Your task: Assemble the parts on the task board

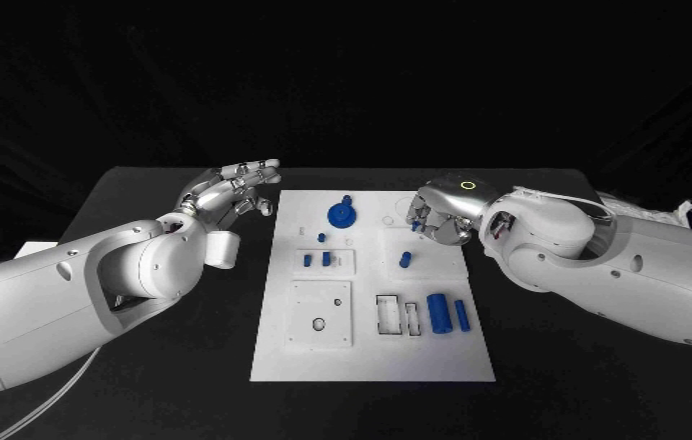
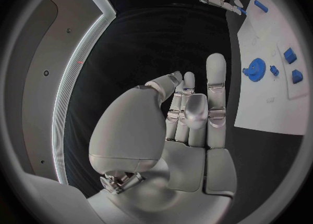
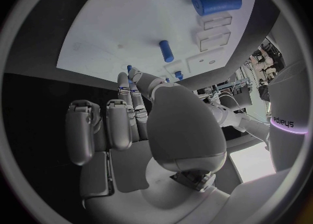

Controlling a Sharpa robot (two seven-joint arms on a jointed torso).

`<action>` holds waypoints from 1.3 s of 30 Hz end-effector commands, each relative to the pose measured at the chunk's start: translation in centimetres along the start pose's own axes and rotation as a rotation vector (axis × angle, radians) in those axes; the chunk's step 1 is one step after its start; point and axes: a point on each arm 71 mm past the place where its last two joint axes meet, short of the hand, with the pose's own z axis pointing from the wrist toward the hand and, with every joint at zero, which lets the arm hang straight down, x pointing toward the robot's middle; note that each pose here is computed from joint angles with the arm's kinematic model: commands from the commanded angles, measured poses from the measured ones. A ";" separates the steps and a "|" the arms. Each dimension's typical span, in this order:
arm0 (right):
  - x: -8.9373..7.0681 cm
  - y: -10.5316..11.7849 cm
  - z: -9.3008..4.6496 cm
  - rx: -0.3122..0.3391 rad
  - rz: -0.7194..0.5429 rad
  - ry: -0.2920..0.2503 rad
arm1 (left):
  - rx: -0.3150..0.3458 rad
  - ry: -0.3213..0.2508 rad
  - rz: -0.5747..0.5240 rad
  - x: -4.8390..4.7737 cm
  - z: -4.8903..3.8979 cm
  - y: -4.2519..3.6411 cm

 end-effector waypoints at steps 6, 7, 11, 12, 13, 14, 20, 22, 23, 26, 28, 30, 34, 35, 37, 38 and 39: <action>-0.7 4.9 0.2 -0.122 0.070 -0.029 | -0.001 0.013 -0.007 0.35 0.12 0.07; -0.7 5.6 0.3 -0.139 0.077 -0.027 | -0.001 0.014 -0.008 0.38 0.13 0.08; 0.1 7.6 0.6 -0.190 0.096 -0.009 | -0.001 0.018 -0.009 0.50 0.17 0.11; 0.4 8.0 0.6 -0.201 0.100 -0.002 | -0.002 0.019 -0.009 0.53 0.17 0.12; 0.8 8.4 0.7 -0.210 0.105 0.005 | -0.002 0.019 -0.010 0.55 0.17 0.12; 1.2 8.8 0.8 -0.218 0.109 0.013 | -0.002 0.020 -0.010 0.57 0.17 0.13; 3.1 10.6 1.2 -0.258 0.136 0.052 | -0.003 0.024 -0.011 0.69 0.17 0.15; 3.8 11.2 1.4 -0.274 0.144 0.065 | -0.003 0.026 -0.012 0.74 0.16 0.15; 4.0 11.5 1.5 -0.279 0.147 0.070 | -0.003 0.027 -0.012 0.76 0.16 0.15; 4.5 12.0 1.6 -0.289 0.153 0.081 | -0.004 0.029 -0.013 0.81 0.16 0.16; 4.6 12.1 1.7 -0.292 0.154 0.085 | -0.004 0.029 -0.013 0.83 0.16 0.16; 4.9 12.4 1.7 -0.296 0.157 0.092 | -0.004 0.031 -0.014 0.86 0.17 0.17; 5.3 12.5 1.8 -0.299 0.157 0.100 | -0.004 0.030 -0.013 0.84 0.18 0.17; 5.3 12.5 1.8 -0.299 0.157 0.102 | -0.004 0.030 -0.013 0.84 0.18 0.17; 5.5 12.6 1.9 -0.300 0.156 0.107 | -0.004 0.031 -0.013 0.85 0.18 0.17; 5.6 12.6 1.9 -0.301 0.155 0.111 | -0.004 0.031 -0.013 0.85 0.18 0.17; 5.7 12.7 1.9 -0.301 0.154 0.114 | -0.004 0.031 -0.013 0.86 0.18 0.17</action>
